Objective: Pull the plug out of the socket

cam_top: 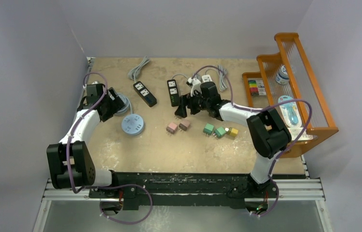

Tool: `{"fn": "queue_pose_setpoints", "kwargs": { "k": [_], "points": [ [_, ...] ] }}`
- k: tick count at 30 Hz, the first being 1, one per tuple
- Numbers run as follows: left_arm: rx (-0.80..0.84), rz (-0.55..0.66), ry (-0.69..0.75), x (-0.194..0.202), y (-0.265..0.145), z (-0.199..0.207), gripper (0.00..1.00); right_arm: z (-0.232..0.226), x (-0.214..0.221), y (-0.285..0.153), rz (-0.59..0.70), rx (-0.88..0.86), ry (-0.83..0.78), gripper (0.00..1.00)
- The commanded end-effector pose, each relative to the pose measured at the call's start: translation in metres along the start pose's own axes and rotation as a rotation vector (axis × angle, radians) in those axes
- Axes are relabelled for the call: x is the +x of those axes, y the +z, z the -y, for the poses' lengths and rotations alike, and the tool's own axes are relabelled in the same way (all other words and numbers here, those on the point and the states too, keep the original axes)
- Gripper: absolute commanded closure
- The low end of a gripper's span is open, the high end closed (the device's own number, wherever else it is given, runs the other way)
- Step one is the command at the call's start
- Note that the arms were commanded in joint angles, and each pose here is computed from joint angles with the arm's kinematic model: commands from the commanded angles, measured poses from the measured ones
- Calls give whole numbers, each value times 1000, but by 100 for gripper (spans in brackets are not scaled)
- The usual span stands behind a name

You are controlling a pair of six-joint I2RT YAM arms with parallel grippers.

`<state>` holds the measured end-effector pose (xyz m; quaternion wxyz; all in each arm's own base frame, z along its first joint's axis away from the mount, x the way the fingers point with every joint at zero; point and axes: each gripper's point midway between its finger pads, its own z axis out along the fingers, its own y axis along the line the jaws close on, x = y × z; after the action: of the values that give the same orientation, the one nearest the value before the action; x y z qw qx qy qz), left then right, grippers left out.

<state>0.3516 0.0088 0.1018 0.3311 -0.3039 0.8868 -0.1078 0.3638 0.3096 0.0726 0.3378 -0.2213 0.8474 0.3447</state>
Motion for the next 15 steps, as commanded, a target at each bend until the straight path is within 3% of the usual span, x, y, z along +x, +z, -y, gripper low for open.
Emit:
{"fn": "queue_pose_setpoints", "kwargs": {
  "k": [1,4,7,15],
  "points": [
    [79,153,53,-45,-25,25,21,-16,-80,-37,249,52,-114,1],
    [155,194,83,-56,-35,43,20,-17,-99,-58,342,104,-143,0],
    [111,245,84,-68,-43,48,19,-13,-111,-76,399,170,-154,0],
    [159,366,139,-83,-67,85,17,18,-143,-135,570,472,-42,0]
  ]
}}
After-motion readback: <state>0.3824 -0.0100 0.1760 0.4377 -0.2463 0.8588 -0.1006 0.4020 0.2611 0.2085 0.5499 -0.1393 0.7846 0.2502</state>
